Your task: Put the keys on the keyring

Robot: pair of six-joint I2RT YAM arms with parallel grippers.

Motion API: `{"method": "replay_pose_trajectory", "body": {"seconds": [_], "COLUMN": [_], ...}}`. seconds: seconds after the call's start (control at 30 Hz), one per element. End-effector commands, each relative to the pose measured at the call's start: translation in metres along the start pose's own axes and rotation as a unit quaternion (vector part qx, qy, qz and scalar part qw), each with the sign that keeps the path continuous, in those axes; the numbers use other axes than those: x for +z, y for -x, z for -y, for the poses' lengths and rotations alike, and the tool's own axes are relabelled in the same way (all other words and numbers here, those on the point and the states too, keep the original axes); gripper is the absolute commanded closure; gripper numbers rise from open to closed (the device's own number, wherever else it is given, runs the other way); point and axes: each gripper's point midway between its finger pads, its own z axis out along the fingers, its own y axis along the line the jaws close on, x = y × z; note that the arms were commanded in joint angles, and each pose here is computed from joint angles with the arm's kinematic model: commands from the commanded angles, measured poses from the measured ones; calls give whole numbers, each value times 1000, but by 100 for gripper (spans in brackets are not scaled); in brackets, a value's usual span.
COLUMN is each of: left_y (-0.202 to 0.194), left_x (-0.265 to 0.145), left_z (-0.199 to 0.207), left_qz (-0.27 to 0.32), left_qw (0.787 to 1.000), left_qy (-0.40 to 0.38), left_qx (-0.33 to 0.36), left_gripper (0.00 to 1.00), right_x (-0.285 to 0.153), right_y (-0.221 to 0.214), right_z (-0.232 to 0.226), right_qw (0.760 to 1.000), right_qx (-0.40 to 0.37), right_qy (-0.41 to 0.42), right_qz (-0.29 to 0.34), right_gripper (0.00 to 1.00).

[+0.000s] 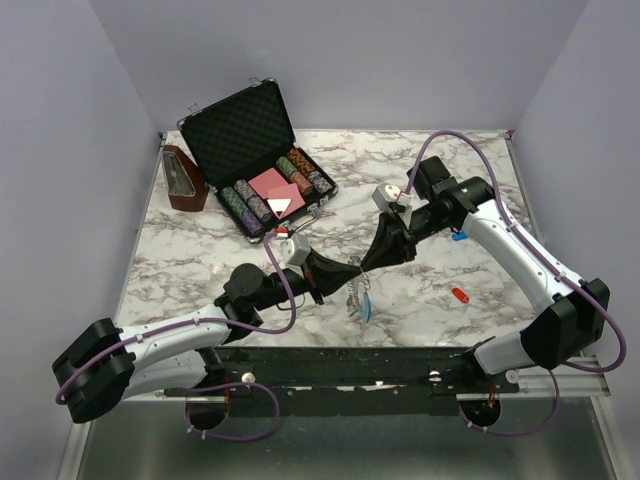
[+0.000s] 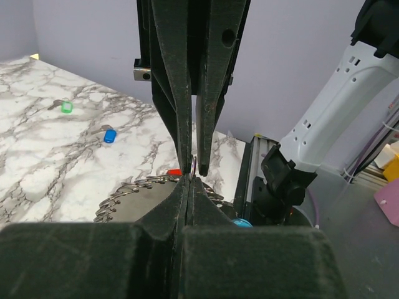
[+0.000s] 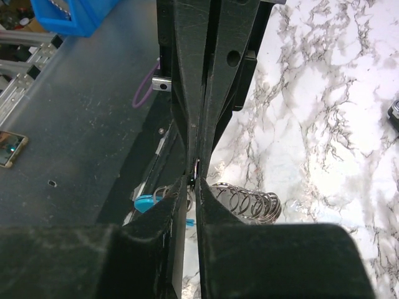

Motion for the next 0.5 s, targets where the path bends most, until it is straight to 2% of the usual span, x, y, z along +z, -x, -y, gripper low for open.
{"method": "replay_pose_trajectory", "body": {"seconds": [0.0,0.13,0.3,0.33,0.4,0.47], "left_y": [23,23,22,21,20,19], "left_x": [5,4,4,4,5,4], "left_z": [5,3,3,3,3,4], "left_qz": [36,36,32,28,20,13], "left_qw": [999,999,999,1000,1000,1000], "left_qy": [-12,-9,-9,-9,-9,-12], "left_qx": [5,3,1,1,5,12], "left_gripper": [100,100,100,96,70,62], "right_x": [3,3,3,2,2,2], "right_y": [0,-2,-2,-2,-3,-2], "right_z": [-4,-3,-3,-2,-1,-1], "right_qw": [1000,1000,1000,1000,1000,1000], "right_qx": [-2,-3,-4,-2,0,1], "right_qy": [8,5,3,1,-1,-2], "right_qz": [-2,-6,-9,-9,-11,-11], "right_gripper": [84,99,99,99,99,99]}}
